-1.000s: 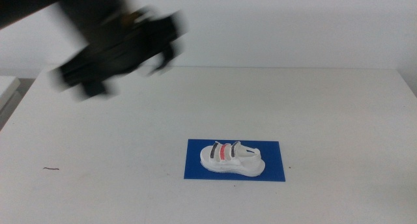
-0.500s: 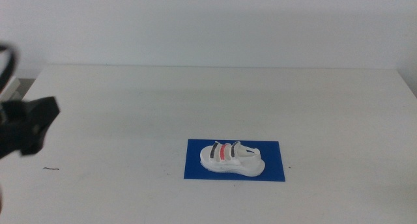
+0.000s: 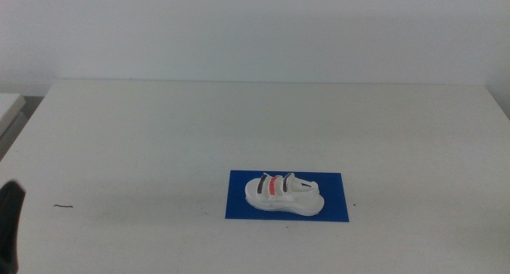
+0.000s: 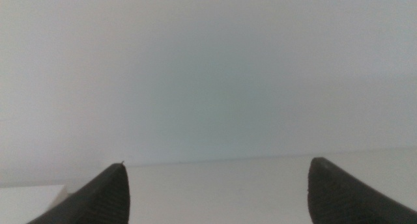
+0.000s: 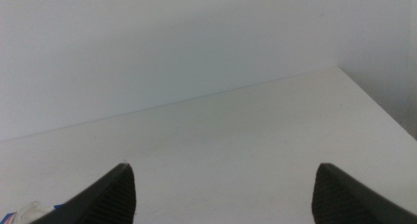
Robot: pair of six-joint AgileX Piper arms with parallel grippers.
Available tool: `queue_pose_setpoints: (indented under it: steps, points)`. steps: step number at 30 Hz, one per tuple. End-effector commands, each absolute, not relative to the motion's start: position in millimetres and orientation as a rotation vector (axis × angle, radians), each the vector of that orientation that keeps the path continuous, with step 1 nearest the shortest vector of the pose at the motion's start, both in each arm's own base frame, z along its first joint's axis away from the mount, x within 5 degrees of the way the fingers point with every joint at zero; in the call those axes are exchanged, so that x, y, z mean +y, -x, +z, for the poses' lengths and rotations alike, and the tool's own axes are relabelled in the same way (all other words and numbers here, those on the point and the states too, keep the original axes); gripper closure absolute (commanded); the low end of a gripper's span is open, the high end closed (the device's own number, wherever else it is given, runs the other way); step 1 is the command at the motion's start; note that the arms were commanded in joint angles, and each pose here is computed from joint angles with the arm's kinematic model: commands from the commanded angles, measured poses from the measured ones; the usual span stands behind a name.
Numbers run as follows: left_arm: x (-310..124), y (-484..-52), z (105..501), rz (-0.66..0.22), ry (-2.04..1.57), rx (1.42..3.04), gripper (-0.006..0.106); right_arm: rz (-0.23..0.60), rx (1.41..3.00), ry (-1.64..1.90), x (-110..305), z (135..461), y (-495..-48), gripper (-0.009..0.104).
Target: Use one arm to grab the shoe from the table and place it on the mat.
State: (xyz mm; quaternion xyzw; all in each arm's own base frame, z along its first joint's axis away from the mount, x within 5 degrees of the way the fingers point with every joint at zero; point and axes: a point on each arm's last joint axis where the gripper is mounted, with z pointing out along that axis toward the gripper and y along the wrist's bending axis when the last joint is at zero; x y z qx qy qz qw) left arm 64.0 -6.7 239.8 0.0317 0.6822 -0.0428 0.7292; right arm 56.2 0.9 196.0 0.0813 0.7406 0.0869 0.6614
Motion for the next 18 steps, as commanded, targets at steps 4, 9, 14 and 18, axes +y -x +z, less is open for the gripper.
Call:
queue_pose_setpoints:
  steps: [4, 9, 14, 18]
  points:
    - [-3.5, -56.0, 213.7, -0.071, -0.028, 1.478, 0.007, 0.193, 1.663, -0.178, 0.9, 196.3, -56.0, 0.016]
    - [-3.4, -56.0, 213.2, -0.066, -0.029, 1.484, 0.007, 0.193, 1.663, -0.178, 0.9, 196.3, -56.0, 0.016]
    - [-4.2, -56.3, 206.5, -0.043, -0.066, 1.557, 0.007, 0.193, 1.663, -0.178, 0.9, 196.3, -56.0, 0.016]
    - [-4.5, -56.3, 202.7, -0.032, -0.083, 1.597, 0.007, 0.193, 1.663, -0.178, 0.9, 196.3, -56.0, 0.016]
